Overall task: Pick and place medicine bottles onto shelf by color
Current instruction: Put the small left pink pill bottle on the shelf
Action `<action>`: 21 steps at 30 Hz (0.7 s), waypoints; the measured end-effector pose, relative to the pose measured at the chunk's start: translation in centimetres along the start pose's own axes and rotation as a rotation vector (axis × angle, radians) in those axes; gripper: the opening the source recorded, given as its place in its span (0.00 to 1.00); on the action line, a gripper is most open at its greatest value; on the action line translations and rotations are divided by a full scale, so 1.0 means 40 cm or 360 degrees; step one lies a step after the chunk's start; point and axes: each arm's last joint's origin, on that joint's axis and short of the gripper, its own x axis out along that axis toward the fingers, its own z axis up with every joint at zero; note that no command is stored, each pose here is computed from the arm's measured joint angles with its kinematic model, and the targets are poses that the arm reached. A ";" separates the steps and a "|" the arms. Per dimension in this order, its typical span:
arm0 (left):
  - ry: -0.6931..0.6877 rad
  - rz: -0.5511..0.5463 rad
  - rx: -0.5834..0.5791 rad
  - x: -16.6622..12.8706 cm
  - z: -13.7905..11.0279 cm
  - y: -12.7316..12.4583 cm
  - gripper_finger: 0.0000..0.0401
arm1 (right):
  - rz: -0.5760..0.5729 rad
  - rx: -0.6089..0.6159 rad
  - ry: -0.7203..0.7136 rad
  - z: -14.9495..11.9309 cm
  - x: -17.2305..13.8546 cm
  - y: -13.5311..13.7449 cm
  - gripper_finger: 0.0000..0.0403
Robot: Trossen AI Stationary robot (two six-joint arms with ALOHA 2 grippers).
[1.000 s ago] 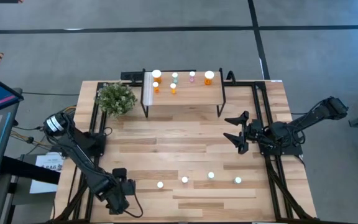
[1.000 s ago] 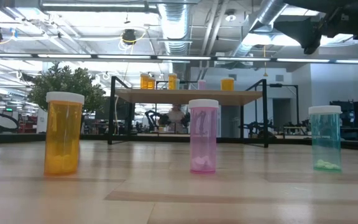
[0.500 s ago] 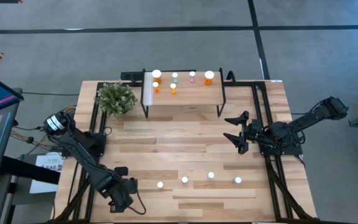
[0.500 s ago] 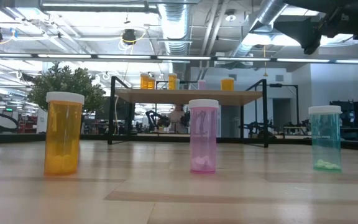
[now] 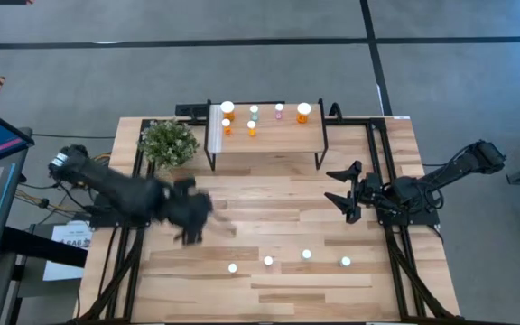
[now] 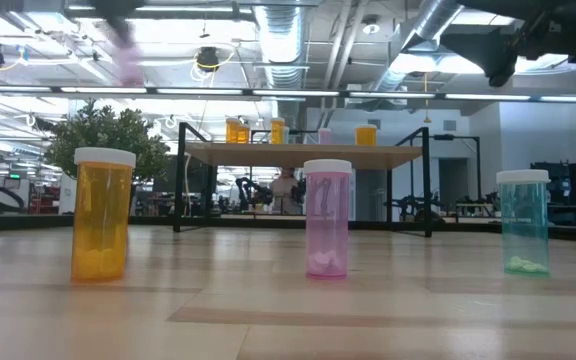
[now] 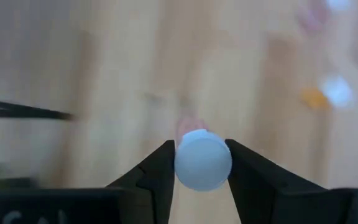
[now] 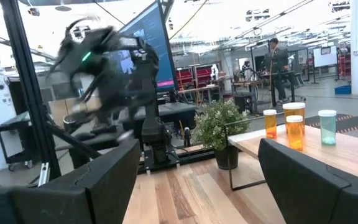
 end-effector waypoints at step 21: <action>-0.0068 0.0094 -0.0182 0.045 0.242 0.452 0.27 | 0.0004 0.0033 -0.0026 0.005 0.000 0.001 0.87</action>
